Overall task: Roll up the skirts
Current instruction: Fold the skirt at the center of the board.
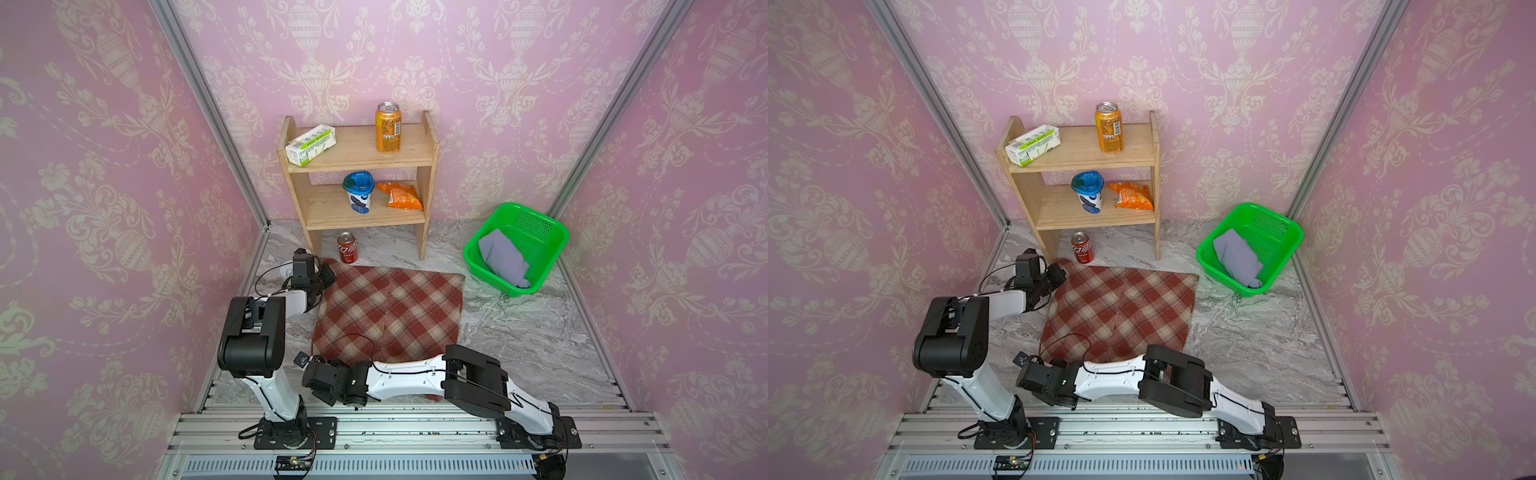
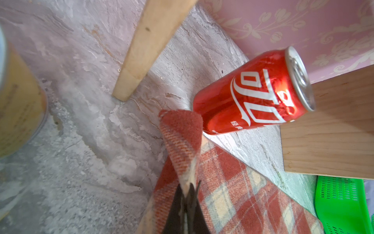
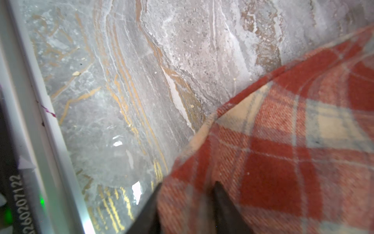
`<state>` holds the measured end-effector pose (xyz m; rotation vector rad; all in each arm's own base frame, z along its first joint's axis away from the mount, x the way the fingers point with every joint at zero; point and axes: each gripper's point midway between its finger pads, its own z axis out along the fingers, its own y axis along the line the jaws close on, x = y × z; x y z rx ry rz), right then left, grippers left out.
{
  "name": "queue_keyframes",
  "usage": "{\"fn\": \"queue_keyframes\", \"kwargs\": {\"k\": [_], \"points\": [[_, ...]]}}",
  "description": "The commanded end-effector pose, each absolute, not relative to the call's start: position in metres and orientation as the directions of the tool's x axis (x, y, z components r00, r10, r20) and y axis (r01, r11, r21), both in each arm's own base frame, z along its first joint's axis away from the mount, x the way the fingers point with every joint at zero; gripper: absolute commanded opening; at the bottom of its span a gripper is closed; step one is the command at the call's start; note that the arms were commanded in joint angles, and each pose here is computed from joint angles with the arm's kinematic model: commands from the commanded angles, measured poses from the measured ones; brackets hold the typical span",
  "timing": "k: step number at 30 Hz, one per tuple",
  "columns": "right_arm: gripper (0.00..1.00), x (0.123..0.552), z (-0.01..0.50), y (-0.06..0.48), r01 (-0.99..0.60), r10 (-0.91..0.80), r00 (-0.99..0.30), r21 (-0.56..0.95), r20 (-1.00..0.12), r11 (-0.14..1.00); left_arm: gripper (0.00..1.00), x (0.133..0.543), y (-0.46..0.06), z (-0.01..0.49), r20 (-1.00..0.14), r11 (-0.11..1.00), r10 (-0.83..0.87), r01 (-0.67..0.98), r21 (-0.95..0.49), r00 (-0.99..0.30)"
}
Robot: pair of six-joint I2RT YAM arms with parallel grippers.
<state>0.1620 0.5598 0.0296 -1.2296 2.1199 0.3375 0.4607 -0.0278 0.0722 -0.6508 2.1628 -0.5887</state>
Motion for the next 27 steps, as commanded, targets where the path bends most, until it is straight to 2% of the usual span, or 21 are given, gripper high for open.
{"fn": "queue_keyframes", "kwargs": {"k": [1,5,12,15,20,27], "points": [[0.0,0.179,0.01,0.542,-0.814,-0.697,-0.374,-0.143,-0.612,0.563,0.0,0.461,-0.026,0.073,-0.532,0.742,-0.639,-0.26,-0.618,-0.556],[0.0,0.181,0.037,0.535,-0.806,-0.625,-0.4,-0.066,-0.671,0.588,0.0,0.461,-0.015,0.084,-0.548,0.735,-0.655,-0.271,-0.622,-0.521],[0.0,0.163,0.106,0.519,-0.814,-0.44,-0.476,0.193,-0.761,0.548,0.0,0.451,-0.001,0.127,-0.611,0.739,-0.665,-0.264,-0.619,-0.429],[0.0,0.153,0.131,0.502,-0.803,-0.369,-0.514,0.284,-0.775,0.523,0.0,0.437,0.009,0.152,-0.663,0.744,-0.668,-0.27,-0.611,-0.339],[0.0,0.148,0.147,0.454,-0.736,-0.248,-0.6,0.403,-0.76,0.544,0.0,0.413,0.017,0.186,-0.725,0.763,-0.645,-0.264,-0.59,-0.244],[0.0,0.162,0.146,0.373,-0.598,-0.099,-0.669,0.456,-0.736,0.659,0.0,0.43,-0.037,0.22,-0.79,0.847,-0.529,-0.14,-0.513,-0.308]]}}
